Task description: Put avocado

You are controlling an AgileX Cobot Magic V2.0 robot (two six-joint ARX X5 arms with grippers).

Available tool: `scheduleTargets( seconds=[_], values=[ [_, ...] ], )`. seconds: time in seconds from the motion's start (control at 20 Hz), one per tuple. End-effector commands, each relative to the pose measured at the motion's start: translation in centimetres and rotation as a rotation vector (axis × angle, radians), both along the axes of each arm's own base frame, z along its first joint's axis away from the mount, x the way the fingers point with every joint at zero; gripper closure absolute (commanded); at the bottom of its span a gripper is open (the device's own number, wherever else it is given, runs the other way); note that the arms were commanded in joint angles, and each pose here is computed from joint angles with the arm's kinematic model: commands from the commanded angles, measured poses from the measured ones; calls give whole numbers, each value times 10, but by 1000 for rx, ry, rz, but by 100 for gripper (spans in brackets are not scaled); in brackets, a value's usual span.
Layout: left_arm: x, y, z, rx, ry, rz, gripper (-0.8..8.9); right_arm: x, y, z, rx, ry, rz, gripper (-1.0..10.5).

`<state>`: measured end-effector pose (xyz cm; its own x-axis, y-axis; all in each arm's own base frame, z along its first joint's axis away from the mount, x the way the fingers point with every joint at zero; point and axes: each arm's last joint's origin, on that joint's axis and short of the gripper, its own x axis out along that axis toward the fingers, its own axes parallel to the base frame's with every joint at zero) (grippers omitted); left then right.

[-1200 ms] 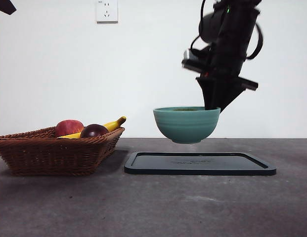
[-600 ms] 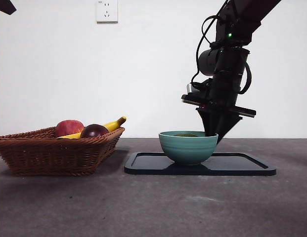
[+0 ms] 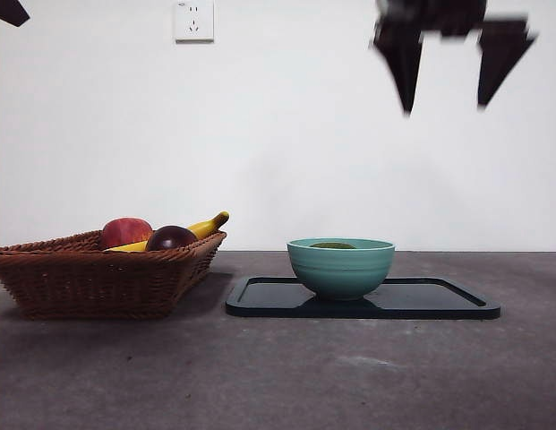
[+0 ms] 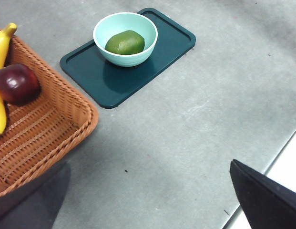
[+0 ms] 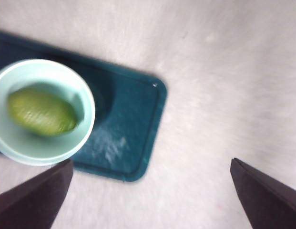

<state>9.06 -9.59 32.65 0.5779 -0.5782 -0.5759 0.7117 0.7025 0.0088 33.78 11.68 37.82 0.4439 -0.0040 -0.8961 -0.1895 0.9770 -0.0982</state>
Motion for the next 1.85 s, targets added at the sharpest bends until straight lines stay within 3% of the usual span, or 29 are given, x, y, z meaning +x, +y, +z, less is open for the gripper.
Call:
scheduleTargets(
  seconds=[0.05, 0.2, 0.4, 0.75, 1.1, 1.15, 1.2, 1.25, 1.85],
  values=[
    [0, -1, 4, -8, -19, -9, 251, -41, -4, 24, 1, -71, 15, 274],
    [0, -1, 4, -8, -19, -9, 251, -111, -18, 37, 61, -212, 64, 274],
    [0, -1, 4, -8, -19, -9, 251, -194, -39, 20, 168, -363, 131, 274],
    [0, -1, 4, -8, -18, -8, 251, -267, -72, -43, 281, -446, 180, 274],
    [0, -1, 4, -7, -18, -8, 263, -286, -86, -45, 328, -520, 177, 274],
    [0, -1, 4, -7, -17, -9, 398, -287, -86, -46, 327, -516, 178, 372],
    [0, -1, 4, -8, -13, -6, 690, -287, -86, -46, 327, -513, 179, 634],
    [0, -1, 4, -13, -8, -1, 775, -287, -86, -46, 328, -512, 180, 910],
    [3, 2, 4, -18, -9, 32, 785, -286, -85, -43, 343, -541, 178, 919]
  ],
)
